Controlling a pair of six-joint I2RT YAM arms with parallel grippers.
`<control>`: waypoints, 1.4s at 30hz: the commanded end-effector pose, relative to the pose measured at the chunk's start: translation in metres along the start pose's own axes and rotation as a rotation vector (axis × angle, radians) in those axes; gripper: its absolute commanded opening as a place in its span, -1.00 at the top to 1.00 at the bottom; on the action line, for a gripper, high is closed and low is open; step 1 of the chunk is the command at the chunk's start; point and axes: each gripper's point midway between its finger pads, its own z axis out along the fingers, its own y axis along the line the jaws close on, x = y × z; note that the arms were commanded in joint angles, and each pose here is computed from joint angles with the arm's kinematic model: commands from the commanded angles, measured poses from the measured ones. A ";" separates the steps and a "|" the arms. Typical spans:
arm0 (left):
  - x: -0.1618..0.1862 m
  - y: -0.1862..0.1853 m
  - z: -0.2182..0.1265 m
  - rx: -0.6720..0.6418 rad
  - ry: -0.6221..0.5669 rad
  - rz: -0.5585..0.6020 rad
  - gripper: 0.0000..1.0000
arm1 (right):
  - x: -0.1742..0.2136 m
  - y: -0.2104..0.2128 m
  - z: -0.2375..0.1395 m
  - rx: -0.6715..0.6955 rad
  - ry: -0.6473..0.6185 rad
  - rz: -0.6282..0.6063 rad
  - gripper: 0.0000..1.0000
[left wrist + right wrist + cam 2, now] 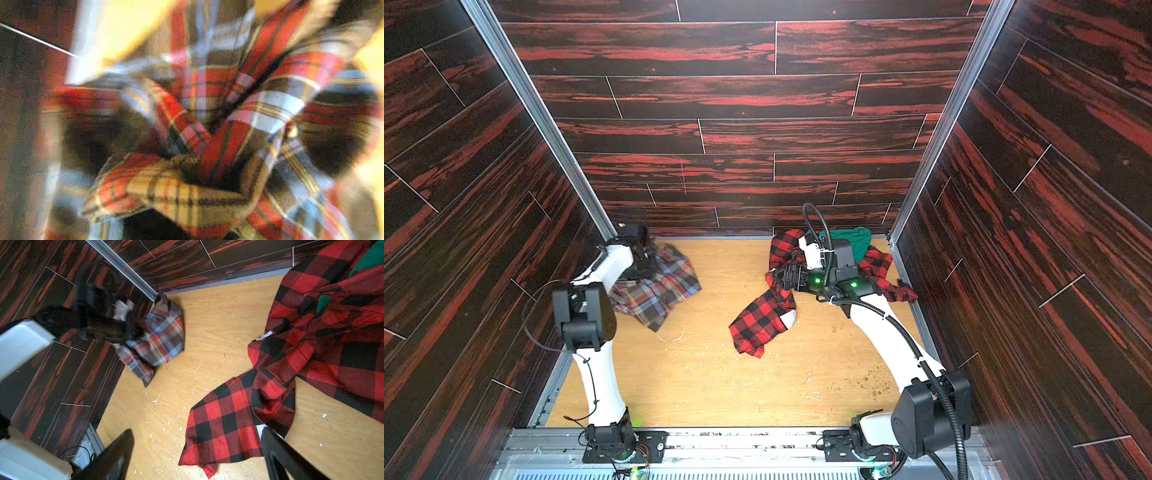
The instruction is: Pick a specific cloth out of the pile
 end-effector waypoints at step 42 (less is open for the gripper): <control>-0.018 0.009 -0.163 0.191 -0.404 -0.028 -0.98 | -0.037 -0.042 -0.022 0.233 -0.251 -0.045 -0.96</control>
